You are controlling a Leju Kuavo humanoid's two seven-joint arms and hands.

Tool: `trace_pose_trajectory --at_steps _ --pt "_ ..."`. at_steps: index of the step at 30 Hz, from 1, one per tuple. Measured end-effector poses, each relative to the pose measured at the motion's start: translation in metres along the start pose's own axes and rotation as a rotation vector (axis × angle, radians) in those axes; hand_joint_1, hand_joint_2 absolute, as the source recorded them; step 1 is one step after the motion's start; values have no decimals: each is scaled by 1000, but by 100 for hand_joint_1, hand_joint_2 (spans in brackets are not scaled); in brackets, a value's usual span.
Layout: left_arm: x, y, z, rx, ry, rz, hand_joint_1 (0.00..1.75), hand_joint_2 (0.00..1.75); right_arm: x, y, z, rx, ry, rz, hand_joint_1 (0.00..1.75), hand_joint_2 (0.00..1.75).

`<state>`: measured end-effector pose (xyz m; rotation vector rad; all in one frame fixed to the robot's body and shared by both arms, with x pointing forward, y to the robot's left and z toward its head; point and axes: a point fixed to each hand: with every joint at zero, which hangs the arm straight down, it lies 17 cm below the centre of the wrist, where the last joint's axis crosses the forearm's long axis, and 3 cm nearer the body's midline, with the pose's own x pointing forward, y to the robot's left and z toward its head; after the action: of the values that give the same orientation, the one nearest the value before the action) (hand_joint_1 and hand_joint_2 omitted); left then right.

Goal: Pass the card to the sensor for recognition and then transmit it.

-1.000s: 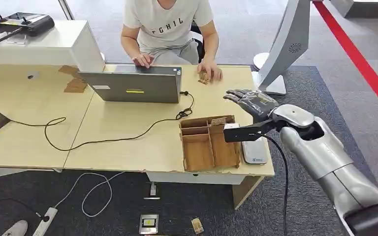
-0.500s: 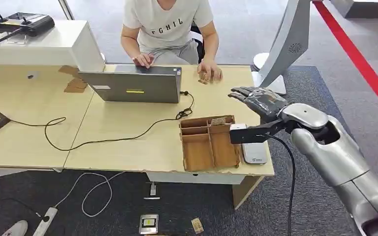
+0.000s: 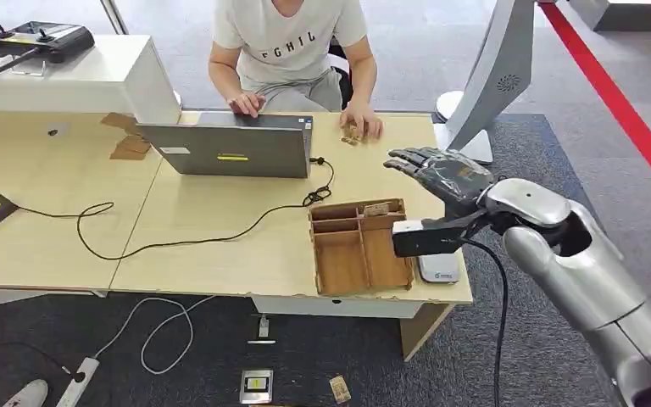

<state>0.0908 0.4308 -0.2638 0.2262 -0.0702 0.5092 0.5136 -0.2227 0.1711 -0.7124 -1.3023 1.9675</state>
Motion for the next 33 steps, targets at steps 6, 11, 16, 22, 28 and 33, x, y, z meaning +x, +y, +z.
trace_pose_trajectory --at_steps 6,11,16,22,28,33 --pt "0 -2 0 -13 -4 -8 0 175 12 -3 0 -14 -24 -4 0 175" --pt "1 -4 1 -21 -11 -23 0 175 33 2 -5 -52 -61 -3 0 175" --pt "2 -5 1 -17 -13 -30 0 175 56 -12 -16 -151 -88 -6 0 175" --pt "2 -4 1 -15 -12 -36 0 175 66 -17 -22 -162 -94 -17 0 175" --pt "2 -4 1 -13 -11 -62 0 175 61 -27 -23 -127 -81 -10 0 175" --pt "6 0 1 -18 -31 -93 0 175 52 -68 -14 -169 -146 98 0 175"
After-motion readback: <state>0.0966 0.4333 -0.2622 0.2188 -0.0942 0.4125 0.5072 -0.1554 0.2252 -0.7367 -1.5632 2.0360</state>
